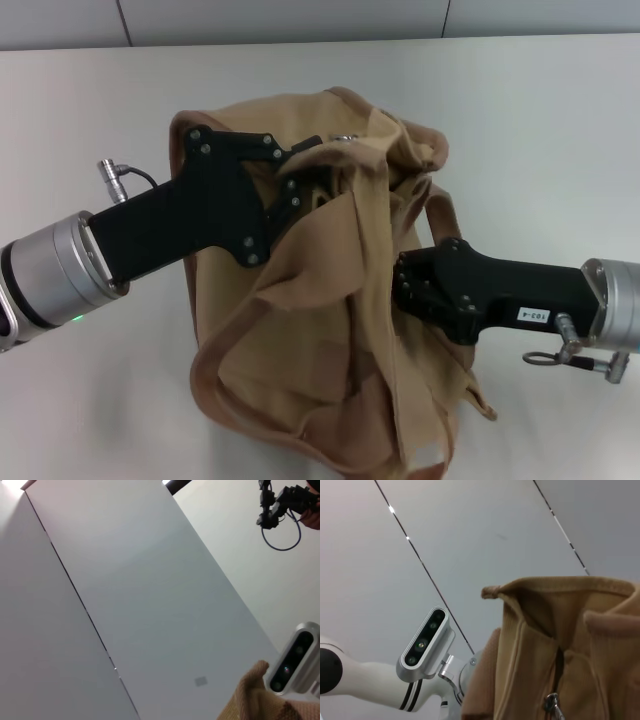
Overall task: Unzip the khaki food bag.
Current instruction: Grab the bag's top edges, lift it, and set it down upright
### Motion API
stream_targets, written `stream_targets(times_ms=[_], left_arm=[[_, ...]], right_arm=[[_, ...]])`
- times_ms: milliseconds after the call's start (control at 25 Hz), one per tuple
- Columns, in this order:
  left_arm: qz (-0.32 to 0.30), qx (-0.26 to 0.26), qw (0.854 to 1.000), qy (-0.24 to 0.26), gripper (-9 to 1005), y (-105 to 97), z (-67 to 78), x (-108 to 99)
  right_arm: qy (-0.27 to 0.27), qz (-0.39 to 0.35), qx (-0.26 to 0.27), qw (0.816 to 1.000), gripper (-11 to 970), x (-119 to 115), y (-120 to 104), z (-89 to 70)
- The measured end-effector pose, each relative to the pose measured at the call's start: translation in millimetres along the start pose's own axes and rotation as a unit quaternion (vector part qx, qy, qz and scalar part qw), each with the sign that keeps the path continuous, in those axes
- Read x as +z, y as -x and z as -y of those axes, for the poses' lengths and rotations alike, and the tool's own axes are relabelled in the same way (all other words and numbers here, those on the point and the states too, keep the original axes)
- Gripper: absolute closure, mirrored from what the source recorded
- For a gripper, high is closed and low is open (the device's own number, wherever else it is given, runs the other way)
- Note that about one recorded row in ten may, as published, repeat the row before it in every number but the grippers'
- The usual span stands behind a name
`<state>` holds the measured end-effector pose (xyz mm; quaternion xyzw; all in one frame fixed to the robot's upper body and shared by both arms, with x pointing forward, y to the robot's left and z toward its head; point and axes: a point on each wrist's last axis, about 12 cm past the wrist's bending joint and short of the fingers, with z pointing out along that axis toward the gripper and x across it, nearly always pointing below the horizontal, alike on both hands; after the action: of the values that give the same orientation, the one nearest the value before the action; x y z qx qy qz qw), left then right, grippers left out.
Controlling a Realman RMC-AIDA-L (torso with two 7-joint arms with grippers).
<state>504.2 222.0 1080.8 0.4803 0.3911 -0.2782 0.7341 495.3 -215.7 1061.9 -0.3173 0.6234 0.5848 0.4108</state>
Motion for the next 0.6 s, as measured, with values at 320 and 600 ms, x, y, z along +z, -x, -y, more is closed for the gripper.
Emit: stream_targets(times_ms=[320, 600], left_arm=[[-0.004, 0.01, 1.0, 0.011, 845, -0.7, -1.5, -1.4], [-0.004, 0.015, 1.0, 0.025, 843, -0.4, -3.4, -2.8]], right_arm=[[-0.013, 0.006, 0.013, 1.0, 948, -11.5, -10.8, -5.7], [-0.028, 0.011, 0.022, 0.999, 948, -21.0, -19.8, -10.1]])
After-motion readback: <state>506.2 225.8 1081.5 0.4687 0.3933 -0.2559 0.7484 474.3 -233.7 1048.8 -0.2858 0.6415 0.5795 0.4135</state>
